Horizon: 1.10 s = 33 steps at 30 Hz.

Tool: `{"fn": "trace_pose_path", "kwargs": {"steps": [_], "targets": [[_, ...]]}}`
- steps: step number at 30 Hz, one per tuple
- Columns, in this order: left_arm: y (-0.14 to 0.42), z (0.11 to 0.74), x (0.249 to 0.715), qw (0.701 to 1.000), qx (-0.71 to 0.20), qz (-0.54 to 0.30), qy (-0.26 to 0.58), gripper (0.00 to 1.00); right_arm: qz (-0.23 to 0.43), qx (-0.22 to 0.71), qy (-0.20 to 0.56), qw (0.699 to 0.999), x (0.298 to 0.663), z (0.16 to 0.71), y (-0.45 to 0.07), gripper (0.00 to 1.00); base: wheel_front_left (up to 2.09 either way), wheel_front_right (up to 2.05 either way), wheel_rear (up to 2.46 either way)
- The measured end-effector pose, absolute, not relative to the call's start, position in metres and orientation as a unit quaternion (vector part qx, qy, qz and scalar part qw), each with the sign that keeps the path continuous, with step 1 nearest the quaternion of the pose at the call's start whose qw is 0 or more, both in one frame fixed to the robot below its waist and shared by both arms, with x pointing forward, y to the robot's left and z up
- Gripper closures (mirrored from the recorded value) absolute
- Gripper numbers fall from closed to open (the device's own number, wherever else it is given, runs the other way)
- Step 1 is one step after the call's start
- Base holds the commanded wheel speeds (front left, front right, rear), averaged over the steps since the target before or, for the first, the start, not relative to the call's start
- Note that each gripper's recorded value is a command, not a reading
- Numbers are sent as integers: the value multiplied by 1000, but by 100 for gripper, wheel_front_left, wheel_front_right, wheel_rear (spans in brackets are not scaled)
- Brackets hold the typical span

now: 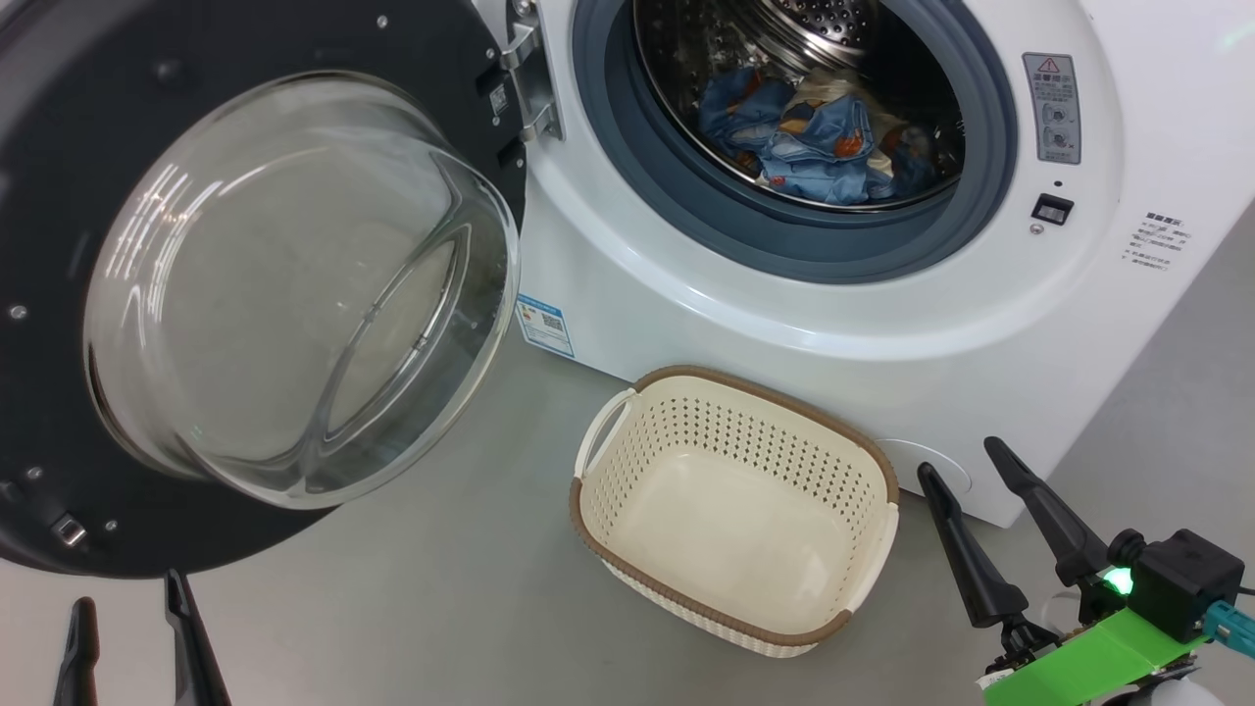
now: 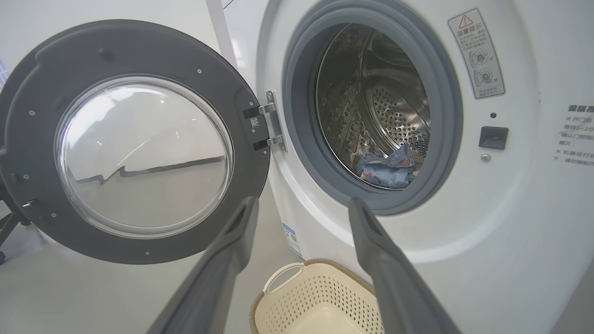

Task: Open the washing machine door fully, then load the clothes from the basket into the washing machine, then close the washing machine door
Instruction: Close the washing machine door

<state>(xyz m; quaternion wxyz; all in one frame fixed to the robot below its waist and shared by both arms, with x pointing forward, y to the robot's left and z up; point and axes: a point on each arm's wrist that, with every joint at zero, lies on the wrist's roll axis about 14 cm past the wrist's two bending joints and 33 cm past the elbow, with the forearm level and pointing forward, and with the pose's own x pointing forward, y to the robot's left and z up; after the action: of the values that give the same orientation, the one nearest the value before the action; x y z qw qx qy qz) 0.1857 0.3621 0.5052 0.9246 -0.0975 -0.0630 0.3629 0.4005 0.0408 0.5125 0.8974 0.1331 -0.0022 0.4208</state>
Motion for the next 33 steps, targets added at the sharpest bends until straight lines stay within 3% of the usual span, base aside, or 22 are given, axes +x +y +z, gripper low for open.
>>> {"fn": "trace_pose_path", "kwargs": {"steps": [13,14,16,17,18,19,25,33], "targets": [[369,510,176,915,-100,383,-71,0,427,132,8,894,400,505,44,0,0,0,0],[372,513,174,913,-98,388,-76,7,427,133,8,894,400,505,45,0,0,0,0],[377,521,171,910,-100,393,-91,57,427,134,9,894,401,504,44,0,0,0,0],[381,527,169,906,-104,397,-104,75,427,134,9,894,401,504,44,0,0,0,0],[385,537,166,904,-104,397,-123,75,426,134,9,895,402,504,44,0,0,0,0],[391,548,164,901,-99,398,-142,98,426,134,9,895,402,504,44,0,0,0,0],[428,593,146,851,-167,417,-272,100,422,136,9,896,404,504,42,0,0,0,0],[487,625,149,806,-292,385,-341,100,420,140,10,896,404,503,42,0,0,0,0]]}}
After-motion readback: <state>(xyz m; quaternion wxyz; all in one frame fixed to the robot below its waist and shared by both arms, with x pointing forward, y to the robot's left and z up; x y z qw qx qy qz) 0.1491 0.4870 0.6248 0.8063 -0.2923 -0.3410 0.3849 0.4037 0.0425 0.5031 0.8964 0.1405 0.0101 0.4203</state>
